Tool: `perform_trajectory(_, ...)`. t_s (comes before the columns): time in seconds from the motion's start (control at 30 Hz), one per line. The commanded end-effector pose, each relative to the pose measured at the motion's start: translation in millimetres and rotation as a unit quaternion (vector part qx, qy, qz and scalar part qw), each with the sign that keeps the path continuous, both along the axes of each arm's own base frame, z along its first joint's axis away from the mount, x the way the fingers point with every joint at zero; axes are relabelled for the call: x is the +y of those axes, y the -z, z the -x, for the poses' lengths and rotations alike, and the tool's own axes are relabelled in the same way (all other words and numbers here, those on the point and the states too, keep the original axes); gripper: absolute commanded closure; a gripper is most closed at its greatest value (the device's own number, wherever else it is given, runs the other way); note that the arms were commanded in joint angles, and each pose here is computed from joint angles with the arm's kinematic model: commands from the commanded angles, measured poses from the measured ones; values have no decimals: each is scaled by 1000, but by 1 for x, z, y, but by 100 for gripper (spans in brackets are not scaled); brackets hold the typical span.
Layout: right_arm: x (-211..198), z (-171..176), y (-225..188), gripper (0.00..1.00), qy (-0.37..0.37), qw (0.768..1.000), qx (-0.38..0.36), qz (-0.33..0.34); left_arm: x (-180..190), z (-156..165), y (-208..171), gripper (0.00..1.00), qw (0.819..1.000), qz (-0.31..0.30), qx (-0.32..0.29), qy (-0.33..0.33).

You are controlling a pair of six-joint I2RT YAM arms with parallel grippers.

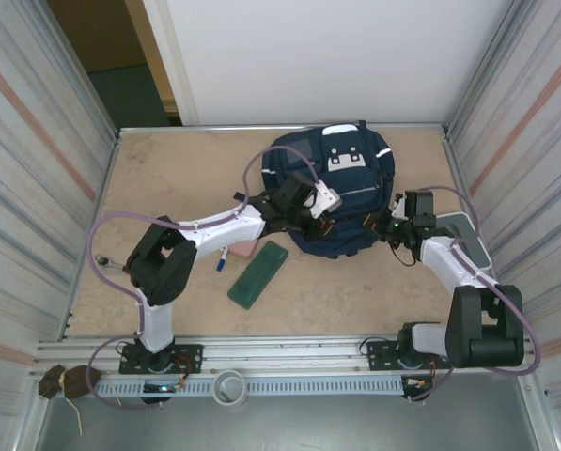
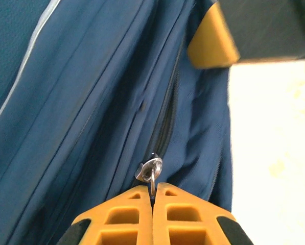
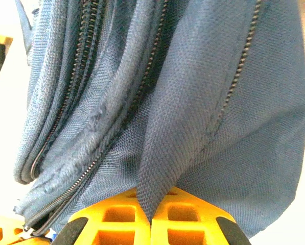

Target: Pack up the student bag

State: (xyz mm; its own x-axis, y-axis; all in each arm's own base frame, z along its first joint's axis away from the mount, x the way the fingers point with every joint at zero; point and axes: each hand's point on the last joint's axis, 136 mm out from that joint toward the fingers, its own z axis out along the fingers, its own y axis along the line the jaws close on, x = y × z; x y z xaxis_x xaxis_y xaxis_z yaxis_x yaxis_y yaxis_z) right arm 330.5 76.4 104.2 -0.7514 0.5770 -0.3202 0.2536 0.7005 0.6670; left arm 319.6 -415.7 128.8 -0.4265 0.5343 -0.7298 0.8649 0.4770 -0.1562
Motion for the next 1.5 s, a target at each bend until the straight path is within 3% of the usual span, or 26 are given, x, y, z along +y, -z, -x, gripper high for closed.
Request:
perform_trajectory(0.0,-24,-8,-15,100,54,997,-44,30,34,-21,-25,100,999,6,-36,-39)
perform_trajectory(0.2,-36,-4,-20,100,72,995,-54,38,70,-34,-14,100,997,-4,-30,-75)
perform_trajectory(0.43,-44,-3,-20,100,39,997,-37,60,122,-62,-9,100,990,-32,-41,-133)
perform_trajectory(0.57,-46,-7,-19,100,10,998,-15,68,127,-66,-15,100,990,-28,-44,-132)
perform_trajectory(0.7,-40,-19,-21,100,-15,999,1,53,110,-62,-30,100,993,9,-38,-107)
perform_trajectory(0.83,-48,-28,-31,85,-11,998,6,56,82,-52,-45,100,996,28,-46,-77)
perform_trajectory(0.9,-57,-27,-41,70,0,998,0,70,70,-48,-50,100,996,37,-44,-69)
perform_trajectory(1.0,-60,-18,-54,56,10,997,-10,79,55,-43,-52,100,997,39,-45,-58)
perform_trajectory(1.27,-12,-6,-57,31,-11,999,-31,37,35,-30,-49,100,998,37,-45,-35)
perform_trajectory(1.47,23,-7,-35,23,-21,998,-14,54,29,-24,-51,100,998,36,-46,-26)
